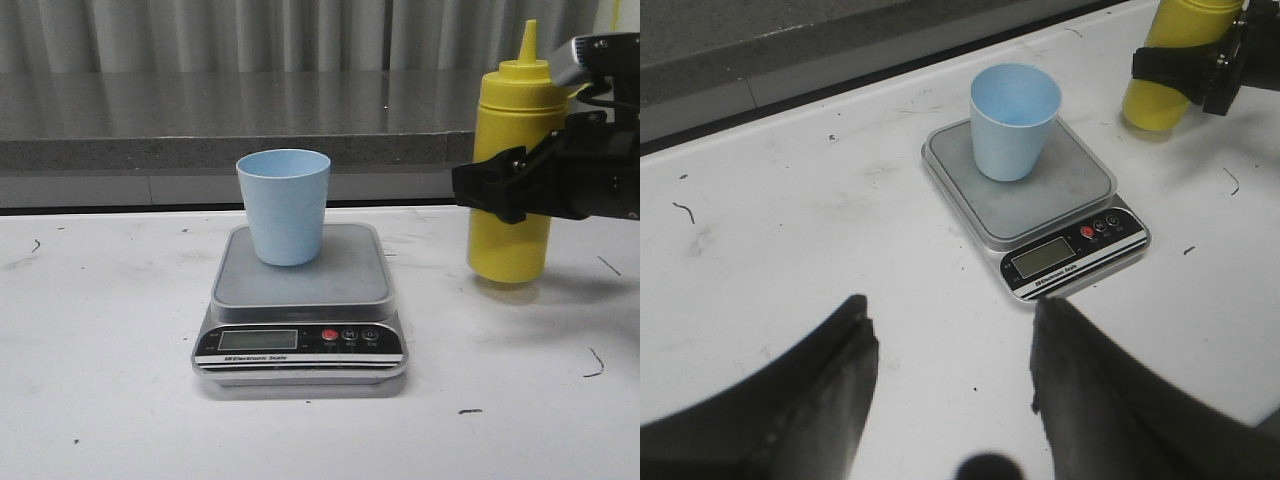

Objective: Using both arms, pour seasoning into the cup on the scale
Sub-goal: 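Turn the bottle upright and lower it back onto the table, then release the yellow bottle and withdraw the right gripper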

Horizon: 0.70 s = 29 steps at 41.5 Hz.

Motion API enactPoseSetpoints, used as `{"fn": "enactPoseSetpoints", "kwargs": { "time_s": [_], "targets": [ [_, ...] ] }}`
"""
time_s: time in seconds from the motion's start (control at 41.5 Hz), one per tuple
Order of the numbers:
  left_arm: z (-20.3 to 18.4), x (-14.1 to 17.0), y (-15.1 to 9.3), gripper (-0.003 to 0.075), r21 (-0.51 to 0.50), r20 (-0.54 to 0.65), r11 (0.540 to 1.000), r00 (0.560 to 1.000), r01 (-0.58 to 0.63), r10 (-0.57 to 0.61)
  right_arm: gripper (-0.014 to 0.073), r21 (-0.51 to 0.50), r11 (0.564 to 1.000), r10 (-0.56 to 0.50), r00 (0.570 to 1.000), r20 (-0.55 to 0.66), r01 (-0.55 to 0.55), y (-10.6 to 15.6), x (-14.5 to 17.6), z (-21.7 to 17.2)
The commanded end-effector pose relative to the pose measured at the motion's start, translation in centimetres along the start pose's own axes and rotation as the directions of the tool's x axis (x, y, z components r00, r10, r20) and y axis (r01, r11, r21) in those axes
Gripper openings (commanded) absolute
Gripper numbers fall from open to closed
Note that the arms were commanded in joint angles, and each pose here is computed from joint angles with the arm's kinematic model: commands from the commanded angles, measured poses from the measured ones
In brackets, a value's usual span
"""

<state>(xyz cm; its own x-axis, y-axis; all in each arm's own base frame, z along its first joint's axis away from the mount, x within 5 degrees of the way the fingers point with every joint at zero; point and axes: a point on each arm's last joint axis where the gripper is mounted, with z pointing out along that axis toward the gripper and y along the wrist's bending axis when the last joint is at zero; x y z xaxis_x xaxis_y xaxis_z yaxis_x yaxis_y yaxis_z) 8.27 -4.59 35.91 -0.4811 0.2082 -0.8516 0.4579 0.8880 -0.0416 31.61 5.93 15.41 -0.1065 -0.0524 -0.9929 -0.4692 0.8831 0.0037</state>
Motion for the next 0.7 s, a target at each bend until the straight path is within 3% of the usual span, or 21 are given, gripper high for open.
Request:
{"fn": "enactPoseSetpoints", "kwargs": {
  "time_s": [0.0,0.145,0.362,0.675],
  "targets": [
    [-0.5,-1.2,-0.1,0.0355,0.014,0.091,1.0,0.996,0.01,-0.011,0.0353,0.0,1.0,-0.026,0.978,0.206,0.026,-0.3,-2.6,0.1],
    [-0.5,-1.2,-0.1,0.0355,0.014,0.091,1.0,0.996,0.01,-0.011,0.0387,0.0,1.0,-0.015,0.981,0.193,0.015,-0.4,-1.9,0.3],
    [-0.5,-1.2,-0.1,0.0355,0.014,0.091,1.0,0.996,0.01,-0.011,0.0586,0.012,1.0,-0.012,0.988,0.155,0.011,-0.5,-1.5,0.4],
    [-0.5,-1.2,-0.1,0.0355,0.014,0.091,1.0,0.996,0.01,-0.011,0.0587,0.02,1.0,-0.011,0.994,0.11,0.009,-0.5,-1.2,0.3]
  ]
}}
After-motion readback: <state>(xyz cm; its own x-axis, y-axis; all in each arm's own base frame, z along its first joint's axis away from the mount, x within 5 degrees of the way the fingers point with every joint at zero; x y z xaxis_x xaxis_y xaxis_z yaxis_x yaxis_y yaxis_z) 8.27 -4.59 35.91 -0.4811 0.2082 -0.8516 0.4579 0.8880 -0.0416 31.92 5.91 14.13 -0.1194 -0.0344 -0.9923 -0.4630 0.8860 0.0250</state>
